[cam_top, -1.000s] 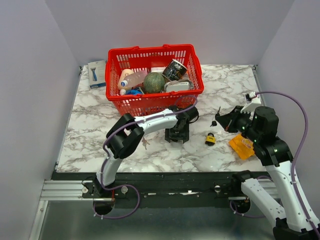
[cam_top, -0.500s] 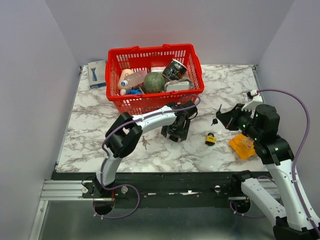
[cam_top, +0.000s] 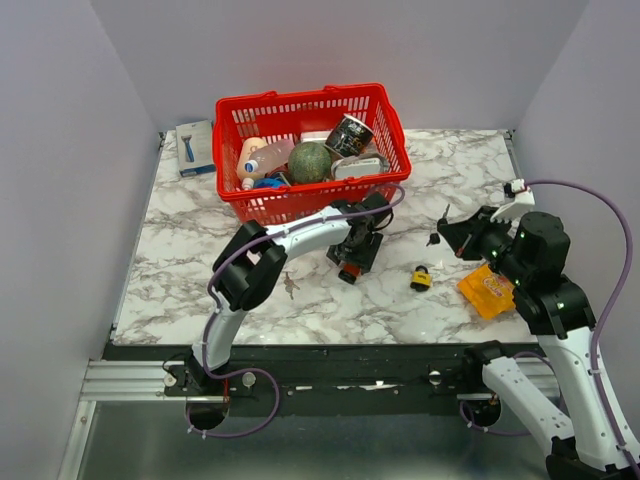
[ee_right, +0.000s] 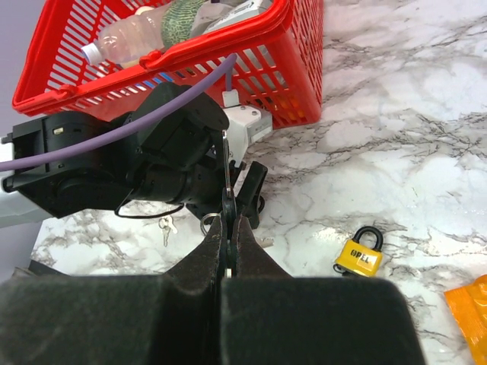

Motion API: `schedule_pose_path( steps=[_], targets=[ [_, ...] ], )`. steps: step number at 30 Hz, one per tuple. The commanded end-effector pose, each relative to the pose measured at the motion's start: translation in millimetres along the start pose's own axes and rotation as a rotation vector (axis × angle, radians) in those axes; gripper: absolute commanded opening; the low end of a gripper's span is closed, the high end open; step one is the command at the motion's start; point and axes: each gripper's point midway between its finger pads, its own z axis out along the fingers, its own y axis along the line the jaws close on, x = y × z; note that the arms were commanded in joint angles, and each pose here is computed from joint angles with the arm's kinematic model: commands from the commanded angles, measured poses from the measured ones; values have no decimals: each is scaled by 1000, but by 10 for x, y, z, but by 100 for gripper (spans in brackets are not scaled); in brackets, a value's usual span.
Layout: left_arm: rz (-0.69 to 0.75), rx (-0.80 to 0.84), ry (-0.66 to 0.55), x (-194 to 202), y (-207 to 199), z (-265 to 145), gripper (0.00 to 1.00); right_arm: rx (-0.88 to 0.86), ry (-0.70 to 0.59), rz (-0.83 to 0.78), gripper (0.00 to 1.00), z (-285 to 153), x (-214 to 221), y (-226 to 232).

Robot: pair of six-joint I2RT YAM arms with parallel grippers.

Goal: Unlock with the key

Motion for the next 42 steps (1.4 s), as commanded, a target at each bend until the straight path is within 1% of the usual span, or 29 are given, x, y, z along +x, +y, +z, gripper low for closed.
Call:
schedule_pose_path(
  steps=[1,6,10,16,18,19,21,22,24,25,27,28,29,33,34,36,38,42],
  targets=[
    [-19,60,-51,-240,-50,85,74,10,-53,3,1,-97,-141,29],
    [-23,27,0,-78,32,189,70,14,-55,6,1,-107,-148,26],
    [-38,-1,36,37,93,245,65,9,-49,8,1,-102,-131,33],
    [-51,-1,63,192,115,230,62,11,-47,13,1,-94,-119,24],
    [-50,6,70,235,117,258,58,9,-44,15,1,-88,-113,27],
    [-49,16,73,248,103,256,52,10,-45,15,1,-85,-112,23],
    [-46,26,58,222,82,240,46,10,-38,16,1,-69,-93,17],
    [-45,29,52,216,72,230,40,10,-38,16,1,-68,-97,18],
    [-46,66,39,183,-5,157,36,13,-37,10,1,-78,-106,19],
    [-43,75,29,161,-27,125,24,17,-36,9,1,-81,-107,13],
    [-39,94,3,99,-67,47,13,28,-44,3,1,-105,-133,1],
    [-42,104,-23,44,-84,-37,3,28,-48,-1,1,-120,-147,7],
    [-44,108,-35,25,-88,-83,0,30,-50,-6,1,-134,-154,5],
    [-54,150,-106,-73,-168,-321,0,40,-48,-11,1,-156,-150,-10],
    [-57,166,-135,-111,-202,-440,0,37,-50,-13,1,-167,-154,-3],
    [-63,181,-163,-125,-237,-529,0,37,-43,-15,1,-169,-147,-2],
    [-62,203,-205,-148,-290,-704,0,33,-38,-22,1,-166,-150,8],
    [-75,229,-284,-216,-377,-999,0,25,0,-52,1,-165,-130,27]
  ],
)
